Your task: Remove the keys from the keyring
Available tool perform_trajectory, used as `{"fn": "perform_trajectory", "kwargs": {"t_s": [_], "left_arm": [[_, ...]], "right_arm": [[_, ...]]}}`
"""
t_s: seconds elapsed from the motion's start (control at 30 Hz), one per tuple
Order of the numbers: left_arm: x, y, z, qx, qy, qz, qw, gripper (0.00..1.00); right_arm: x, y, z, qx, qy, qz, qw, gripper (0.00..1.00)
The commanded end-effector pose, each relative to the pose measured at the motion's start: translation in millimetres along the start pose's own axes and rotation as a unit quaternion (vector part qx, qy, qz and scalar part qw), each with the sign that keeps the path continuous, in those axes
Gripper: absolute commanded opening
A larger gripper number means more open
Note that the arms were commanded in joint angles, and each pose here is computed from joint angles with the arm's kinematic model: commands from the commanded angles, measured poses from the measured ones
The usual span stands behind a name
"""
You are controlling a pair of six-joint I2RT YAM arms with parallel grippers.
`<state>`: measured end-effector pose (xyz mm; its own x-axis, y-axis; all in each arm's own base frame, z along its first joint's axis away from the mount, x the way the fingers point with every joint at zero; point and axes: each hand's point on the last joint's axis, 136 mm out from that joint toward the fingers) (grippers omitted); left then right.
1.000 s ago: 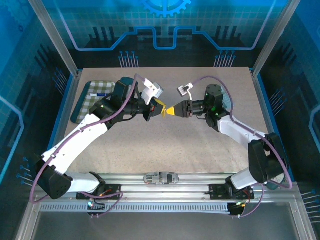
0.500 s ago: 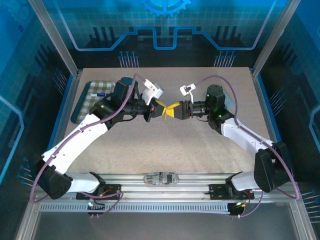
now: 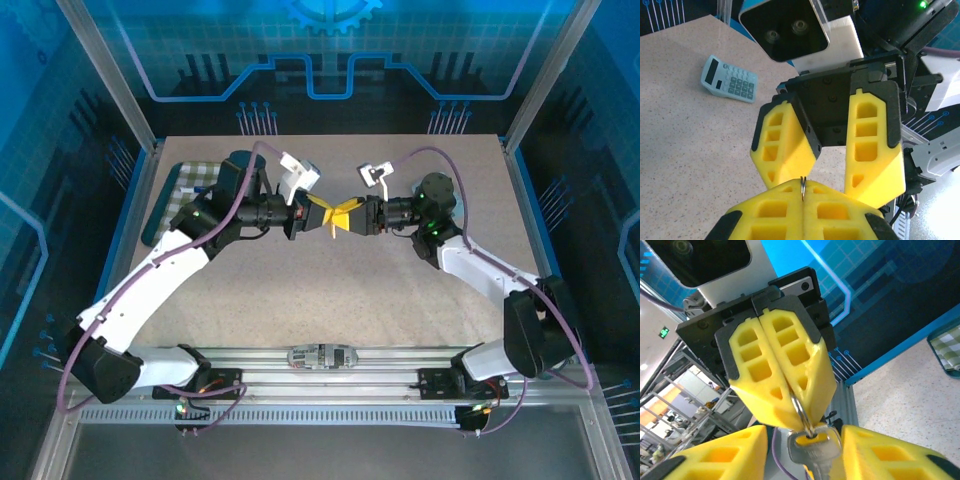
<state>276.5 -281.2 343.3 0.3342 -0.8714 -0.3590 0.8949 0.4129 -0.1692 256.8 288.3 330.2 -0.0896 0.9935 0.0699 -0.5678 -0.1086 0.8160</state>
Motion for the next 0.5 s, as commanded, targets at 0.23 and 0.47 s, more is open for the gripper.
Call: {"fn": "perform_trajectory", "kwargs": {"t_s": [0.23,0.47], "left_arm": [[-15.6,-5.2,19.4,0.014,-0.033,-0.001,0.999,0.0],[-17.3,-11.2,25.8,0.012,-0.043,-0.018,0.999,0.0]], "right_arm": [[-2.3,1.0,-2.8,0.024,0.01,0.033,0.999,0.33],[0.7,3.2,0.1,0.018,0.0,0.045,0.999,0.5]]}}
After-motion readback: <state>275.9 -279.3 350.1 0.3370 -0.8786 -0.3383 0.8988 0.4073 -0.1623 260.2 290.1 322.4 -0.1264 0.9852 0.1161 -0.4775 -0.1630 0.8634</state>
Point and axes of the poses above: each hand's point on the last joint's axis, 136 mm out from that joint toward the fingers, its own x axis out along the fingers, its own y axis along the line the jaws close on, z = x × y, and after that the axes turned 12 degrees about x, right-handed
